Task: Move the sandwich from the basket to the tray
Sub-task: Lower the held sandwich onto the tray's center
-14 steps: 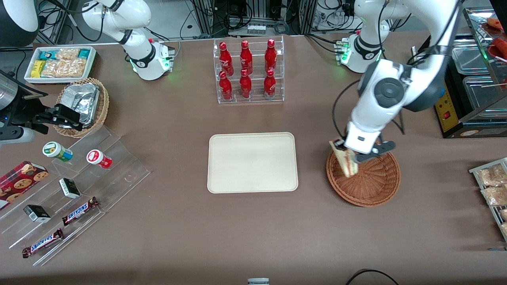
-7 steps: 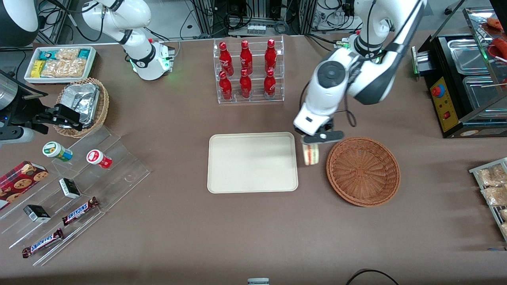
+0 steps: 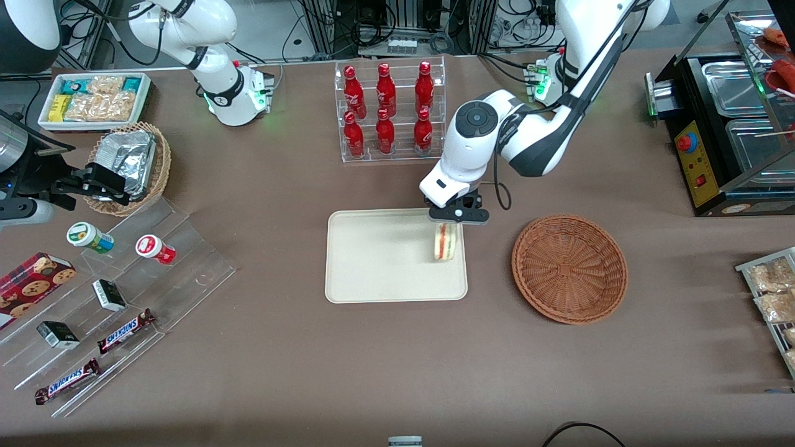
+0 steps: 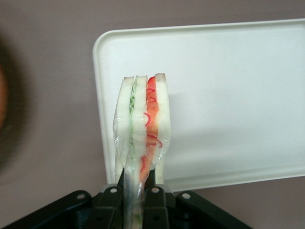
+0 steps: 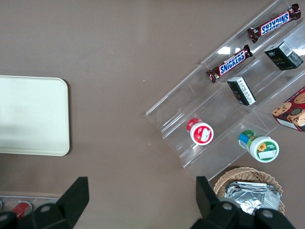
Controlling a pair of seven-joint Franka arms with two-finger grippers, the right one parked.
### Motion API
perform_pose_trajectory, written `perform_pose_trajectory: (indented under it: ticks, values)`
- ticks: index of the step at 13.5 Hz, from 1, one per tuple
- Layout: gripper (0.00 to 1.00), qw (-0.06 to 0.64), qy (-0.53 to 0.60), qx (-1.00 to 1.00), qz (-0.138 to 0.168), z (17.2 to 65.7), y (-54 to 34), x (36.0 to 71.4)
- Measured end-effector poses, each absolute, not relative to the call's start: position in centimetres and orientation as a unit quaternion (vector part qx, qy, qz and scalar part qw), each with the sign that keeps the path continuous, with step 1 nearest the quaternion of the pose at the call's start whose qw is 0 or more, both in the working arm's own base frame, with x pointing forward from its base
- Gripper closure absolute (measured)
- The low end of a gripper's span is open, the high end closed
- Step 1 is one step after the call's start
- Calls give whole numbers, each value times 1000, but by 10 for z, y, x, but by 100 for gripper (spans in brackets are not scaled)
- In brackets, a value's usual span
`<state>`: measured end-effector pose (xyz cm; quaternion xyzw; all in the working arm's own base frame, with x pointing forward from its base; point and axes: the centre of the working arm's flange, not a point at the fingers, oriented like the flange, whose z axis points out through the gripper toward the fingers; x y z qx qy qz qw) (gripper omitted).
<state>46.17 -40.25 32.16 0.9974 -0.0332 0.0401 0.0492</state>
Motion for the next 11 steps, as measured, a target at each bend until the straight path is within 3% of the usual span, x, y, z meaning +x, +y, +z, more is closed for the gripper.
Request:
perform_pose_trajectory:
  ticks: [4,11]
  values:
    - [85,84,-41,995,46,299,-419,464]
    - [85,77,-38,995,43,279,-425,470]
